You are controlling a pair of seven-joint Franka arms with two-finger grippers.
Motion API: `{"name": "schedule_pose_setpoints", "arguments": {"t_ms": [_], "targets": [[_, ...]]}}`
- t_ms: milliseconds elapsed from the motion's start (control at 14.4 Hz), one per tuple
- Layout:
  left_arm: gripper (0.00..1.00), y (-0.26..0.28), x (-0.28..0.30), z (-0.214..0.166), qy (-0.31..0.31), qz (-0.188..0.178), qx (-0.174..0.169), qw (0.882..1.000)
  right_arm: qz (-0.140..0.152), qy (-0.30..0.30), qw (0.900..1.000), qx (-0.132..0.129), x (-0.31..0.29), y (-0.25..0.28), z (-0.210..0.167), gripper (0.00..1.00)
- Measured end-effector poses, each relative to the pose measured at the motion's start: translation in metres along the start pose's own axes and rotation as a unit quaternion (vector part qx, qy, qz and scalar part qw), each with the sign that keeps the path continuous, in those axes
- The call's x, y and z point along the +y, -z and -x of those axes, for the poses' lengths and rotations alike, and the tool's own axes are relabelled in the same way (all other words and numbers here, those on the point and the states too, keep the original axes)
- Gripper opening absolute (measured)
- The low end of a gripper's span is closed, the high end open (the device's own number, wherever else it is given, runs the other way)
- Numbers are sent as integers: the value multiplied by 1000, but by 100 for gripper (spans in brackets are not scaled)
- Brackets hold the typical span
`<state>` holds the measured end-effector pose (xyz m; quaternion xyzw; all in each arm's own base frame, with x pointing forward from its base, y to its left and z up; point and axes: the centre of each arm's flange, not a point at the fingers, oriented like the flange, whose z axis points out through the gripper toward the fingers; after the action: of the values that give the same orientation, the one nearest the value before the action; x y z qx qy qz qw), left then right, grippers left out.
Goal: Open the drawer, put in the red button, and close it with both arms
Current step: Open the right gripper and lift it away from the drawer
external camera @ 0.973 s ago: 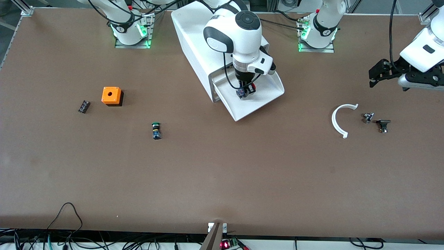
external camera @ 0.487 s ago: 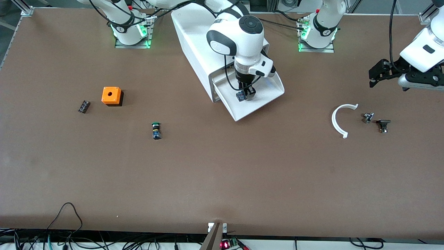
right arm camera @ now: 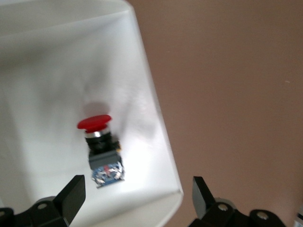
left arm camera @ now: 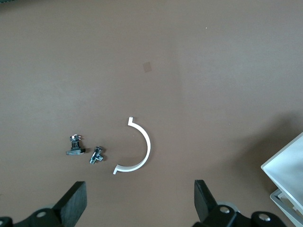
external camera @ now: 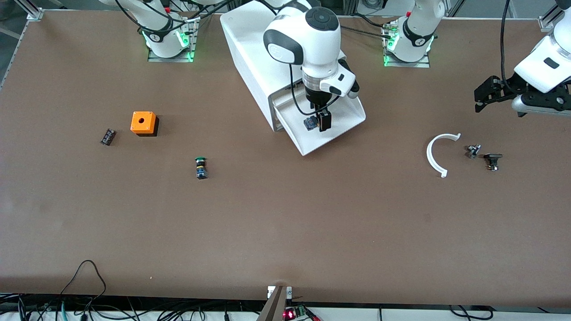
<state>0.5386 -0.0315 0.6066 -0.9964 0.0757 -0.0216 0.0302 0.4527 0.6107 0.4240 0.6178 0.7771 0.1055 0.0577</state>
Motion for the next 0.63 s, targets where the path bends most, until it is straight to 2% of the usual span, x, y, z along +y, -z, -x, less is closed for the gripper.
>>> {"name": "schedule_pose_setpoints", "arguments": {"t_ms": [139, 348, 487, 626], "targets": [[100, -11, 9, -5, -10, 3, -7, 1000, 24, -51, 998, 8, 20, 41, 19, 100], [100, -31, 25, -15, -23, 13, -16, 1000, 51, -122, 991, 3, 52, 99, 70, 100], [100, -49, 38, -25, -22, 22, -2, 1000, 68, -162, 985, -3, 76, 129, 116, 100], [100, -77, 66, -33, 11, 28, 15, 999, 74, -219, 973, -17, 97, 146, 168, 100]]}}
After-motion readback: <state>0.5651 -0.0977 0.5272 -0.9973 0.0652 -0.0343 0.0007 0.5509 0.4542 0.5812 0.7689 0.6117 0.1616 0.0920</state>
